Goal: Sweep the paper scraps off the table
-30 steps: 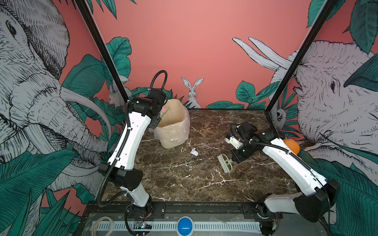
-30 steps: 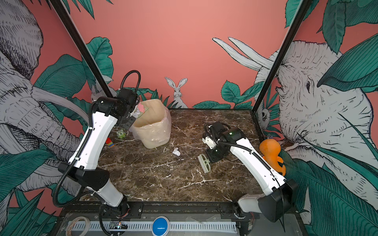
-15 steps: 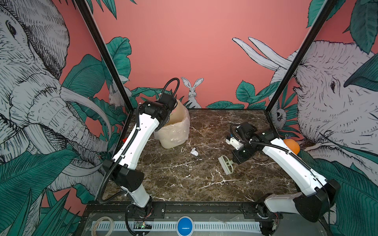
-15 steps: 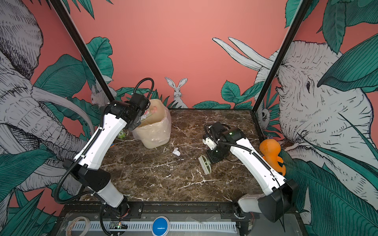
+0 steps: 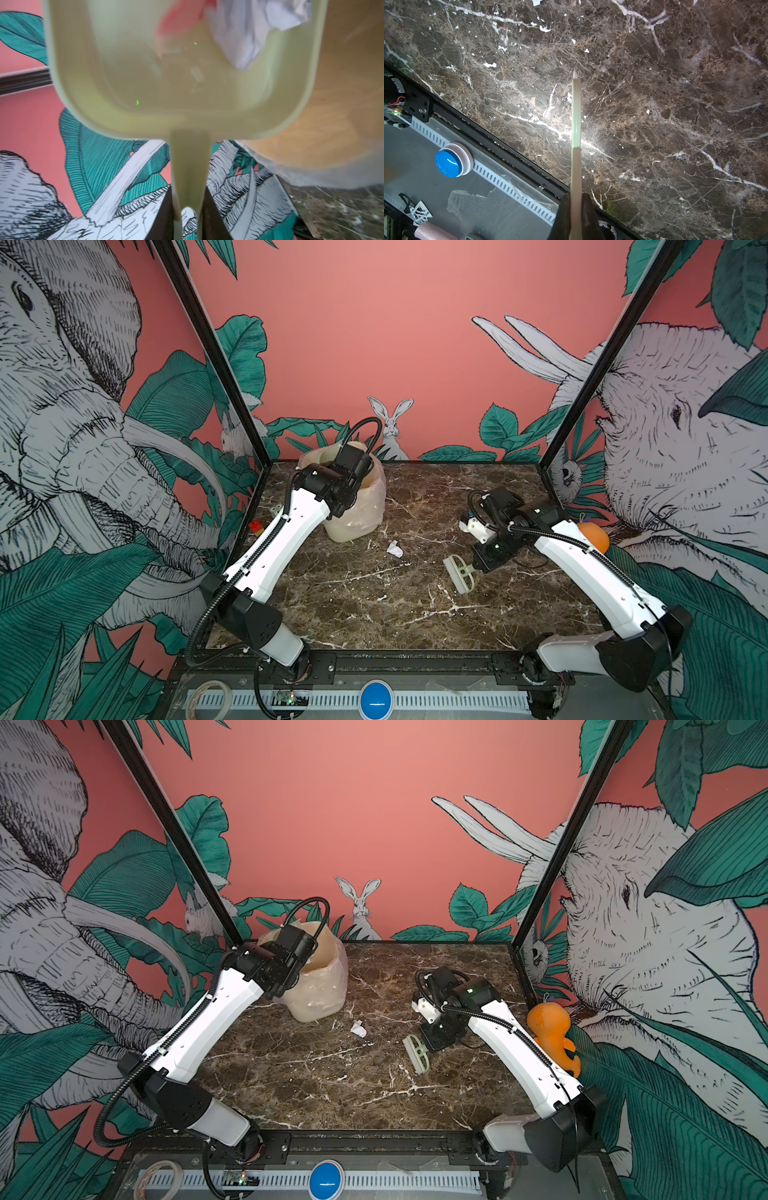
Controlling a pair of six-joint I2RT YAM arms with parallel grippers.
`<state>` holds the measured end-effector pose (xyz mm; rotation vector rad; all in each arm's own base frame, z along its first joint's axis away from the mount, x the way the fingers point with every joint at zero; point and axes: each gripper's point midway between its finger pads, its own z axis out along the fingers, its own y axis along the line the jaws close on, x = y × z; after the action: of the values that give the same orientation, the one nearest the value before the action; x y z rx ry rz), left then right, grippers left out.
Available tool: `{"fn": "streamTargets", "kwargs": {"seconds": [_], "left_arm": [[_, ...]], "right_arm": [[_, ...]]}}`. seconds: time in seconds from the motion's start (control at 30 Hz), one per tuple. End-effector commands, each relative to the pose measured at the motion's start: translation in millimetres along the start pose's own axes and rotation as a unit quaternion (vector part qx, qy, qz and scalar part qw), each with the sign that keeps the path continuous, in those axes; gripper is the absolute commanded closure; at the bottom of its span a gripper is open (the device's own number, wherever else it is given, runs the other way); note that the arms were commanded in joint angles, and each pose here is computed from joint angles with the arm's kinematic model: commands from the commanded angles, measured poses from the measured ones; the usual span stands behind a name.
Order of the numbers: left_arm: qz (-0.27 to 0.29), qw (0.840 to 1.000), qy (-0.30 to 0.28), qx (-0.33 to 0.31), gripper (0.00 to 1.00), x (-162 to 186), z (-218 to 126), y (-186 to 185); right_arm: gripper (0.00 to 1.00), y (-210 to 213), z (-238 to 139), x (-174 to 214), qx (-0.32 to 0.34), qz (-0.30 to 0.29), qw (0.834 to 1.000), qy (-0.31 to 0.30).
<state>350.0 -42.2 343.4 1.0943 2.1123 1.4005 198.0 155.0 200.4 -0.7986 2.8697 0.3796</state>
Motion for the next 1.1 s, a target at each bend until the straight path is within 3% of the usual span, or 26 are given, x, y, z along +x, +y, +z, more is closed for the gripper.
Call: {"fn": "streamTargets", "kwargs": {"seconds": [0.0,0.33,0.53,0.77,1.07], "left_arm": [[0.000,0.998,-0.006,-0.061,1.00,9.2,-11.1,29.7],[0.000,0.998,-0.006,-0.070,1.00,20.4,-13.7,26.4],[-0.109,0.992,-0.057,-0.025,1.00,24.9,-31.4,37.1],[-0.222,0.958,-0.151,0.098,1.00,12.7,-69.0,19.5],[-0.252,0.911,-0.230,0.234,1.00,-23.4,-129.4,-56.1]], "right_arm": [[1.00,1.7,-7.2,0.7,-0.005,0.001,1.000,-0.003],[1.00,3.7,-6.6,-4.7,-0.011,0.004,1.000,-0.010],[1.00,13.9,-4.7,-18.8,-0.041,0.016,0.998,-0.033],[1.00,47.4,7.1,-62.0,-0.105,0.034,0.990,-0.088],[1.00,88.8,42.6,-139.8,-0.188,0.066,0.971,-0.130]]}}
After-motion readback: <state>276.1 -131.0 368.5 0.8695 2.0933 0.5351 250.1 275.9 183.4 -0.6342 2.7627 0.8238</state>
